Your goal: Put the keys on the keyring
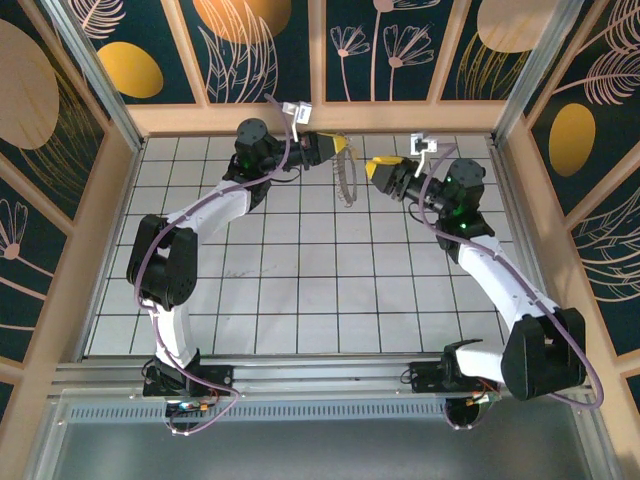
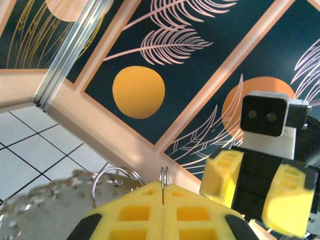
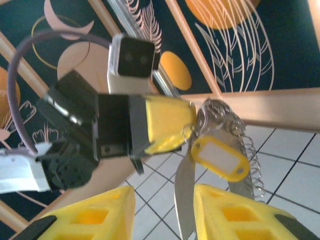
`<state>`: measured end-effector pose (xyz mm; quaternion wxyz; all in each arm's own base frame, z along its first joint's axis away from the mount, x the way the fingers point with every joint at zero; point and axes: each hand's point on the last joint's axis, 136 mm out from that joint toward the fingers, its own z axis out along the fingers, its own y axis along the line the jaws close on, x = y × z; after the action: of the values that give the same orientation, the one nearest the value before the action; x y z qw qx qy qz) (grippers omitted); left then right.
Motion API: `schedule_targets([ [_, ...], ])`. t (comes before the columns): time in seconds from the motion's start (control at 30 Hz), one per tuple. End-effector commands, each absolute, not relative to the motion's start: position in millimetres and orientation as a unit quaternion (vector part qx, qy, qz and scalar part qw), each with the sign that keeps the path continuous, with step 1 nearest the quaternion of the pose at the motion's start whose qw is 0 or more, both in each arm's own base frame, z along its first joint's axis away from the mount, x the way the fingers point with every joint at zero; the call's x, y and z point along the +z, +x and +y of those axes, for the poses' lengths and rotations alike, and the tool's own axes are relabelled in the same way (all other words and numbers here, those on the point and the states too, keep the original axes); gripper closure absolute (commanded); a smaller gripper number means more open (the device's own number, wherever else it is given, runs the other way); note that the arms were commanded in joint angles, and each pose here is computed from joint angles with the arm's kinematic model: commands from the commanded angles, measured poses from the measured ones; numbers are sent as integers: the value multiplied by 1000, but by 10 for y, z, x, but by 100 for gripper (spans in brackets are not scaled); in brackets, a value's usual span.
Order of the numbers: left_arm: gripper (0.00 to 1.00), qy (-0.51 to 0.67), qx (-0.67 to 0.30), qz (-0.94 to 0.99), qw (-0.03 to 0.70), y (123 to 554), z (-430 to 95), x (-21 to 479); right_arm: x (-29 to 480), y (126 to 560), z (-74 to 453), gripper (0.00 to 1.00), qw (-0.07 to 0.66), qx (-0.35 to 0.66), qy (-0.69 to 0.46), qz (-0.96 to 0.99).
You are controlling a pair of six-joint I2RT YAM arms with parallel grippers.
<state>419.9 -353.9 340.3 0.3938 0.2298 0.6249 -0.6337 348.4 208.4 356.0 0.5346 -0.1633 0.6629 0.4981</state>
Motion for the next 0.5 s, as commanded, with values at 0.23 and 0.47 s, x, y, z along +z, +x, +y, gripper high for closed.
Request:
schedule_targets([
  [0.23, 100, 228, -653, 578, 433, 4040, -3446, 3790, 4061, 3851, 2107, 66, 551, 572, -130, 594],
  [0.47, 100, 227, -657, 574, 432, 4039, -3447, 3827, 3942, 3819, 2197, 68, 521, 620, -144, 569],
])
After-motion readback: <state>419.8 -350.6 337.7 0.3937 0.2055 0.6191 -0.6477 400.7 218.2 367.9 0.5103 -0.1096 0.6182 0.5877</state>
